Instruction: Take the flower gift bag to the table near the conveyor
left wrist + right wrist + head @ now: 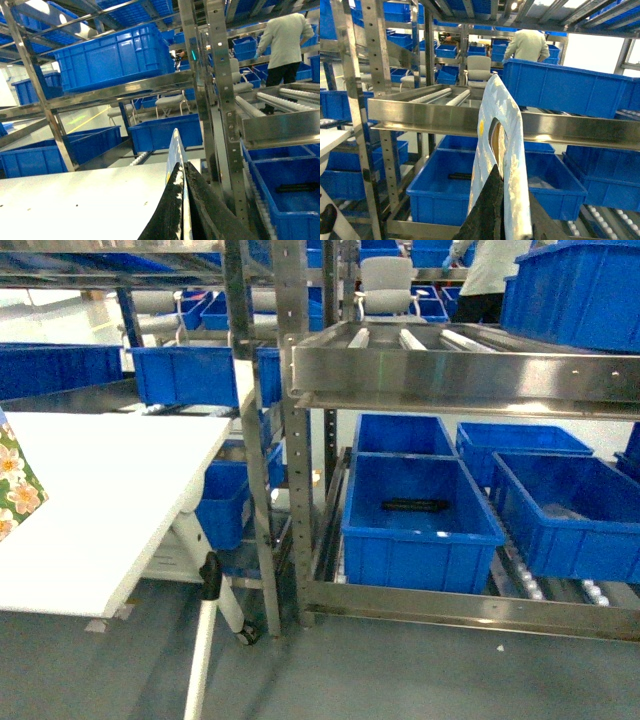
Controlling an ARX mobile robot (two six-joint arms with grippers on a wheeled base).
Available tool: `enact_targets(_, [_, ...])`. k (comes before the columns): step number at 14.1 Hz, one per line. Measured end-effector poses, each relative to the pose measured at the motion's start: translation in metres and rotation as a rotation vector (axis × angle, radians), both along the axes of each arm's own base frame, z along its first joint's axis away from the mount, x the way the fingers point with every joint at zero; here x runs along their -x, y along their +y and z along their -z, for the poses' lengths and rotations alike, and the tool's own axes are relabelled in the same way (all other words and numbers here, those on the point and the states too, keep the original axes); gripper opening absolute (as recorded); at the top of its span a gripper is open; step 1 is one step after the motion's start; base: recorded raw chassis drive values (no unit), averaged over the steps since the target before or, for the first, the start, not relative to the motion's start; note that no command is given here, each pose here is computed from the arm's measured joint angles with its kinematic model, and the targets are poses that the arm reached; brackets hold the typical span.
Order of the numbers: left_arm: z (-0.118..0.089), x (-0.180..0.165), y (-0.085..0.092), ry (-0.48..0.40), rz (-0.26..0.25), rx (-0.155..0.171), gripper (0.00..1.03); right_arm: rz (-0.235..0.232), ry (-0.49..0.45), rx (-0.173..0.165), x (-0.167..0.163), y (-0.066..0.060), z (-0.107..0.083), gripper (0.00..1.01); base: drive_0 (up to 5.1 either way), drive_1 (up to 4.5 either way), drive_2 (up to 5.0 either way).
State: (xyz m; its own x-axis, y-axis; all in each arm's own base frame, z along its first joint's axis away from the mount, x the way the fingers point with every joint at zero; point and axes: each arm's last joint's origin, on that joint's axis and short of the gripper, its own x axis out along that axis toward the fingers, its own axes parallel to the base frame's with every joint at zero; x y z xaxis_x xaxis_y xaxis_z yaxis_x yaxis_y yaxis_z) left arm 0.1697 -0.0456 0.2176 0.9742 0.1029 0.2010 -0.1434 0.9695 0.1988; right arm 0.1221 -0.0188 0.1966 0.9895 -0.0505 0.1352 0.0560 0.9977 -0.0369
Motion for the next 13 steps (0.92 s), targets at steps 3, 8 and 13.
enact_targets(3, [0.0001, 0.0000, 0.0000, 0.001, 0.000, 0.000, 0.02, 0.000, 0.000, 0.000, 0.0000, 0.0000, 0.0000, 0.02, -5.1, 2.36, 2.4])
enact_targets(8, [0.0003, -0.0001, -0.0001, 0.003, 0.000, -0.001, 0.02, 0.000, 0.003, 0.000, -0.0001, 0.0000, 0.0003, 0.02, -5.1, 2.36, 2.4])
enact_targets(13, [0.0000, 0.0000, -0.0002, 0.000, 0.001, 0.000, 0.02, 0.000, 0.000, 0.000, 0.0000, 0.0000, 0.0000, 0.02, -5.0, 2.37, 2.4])
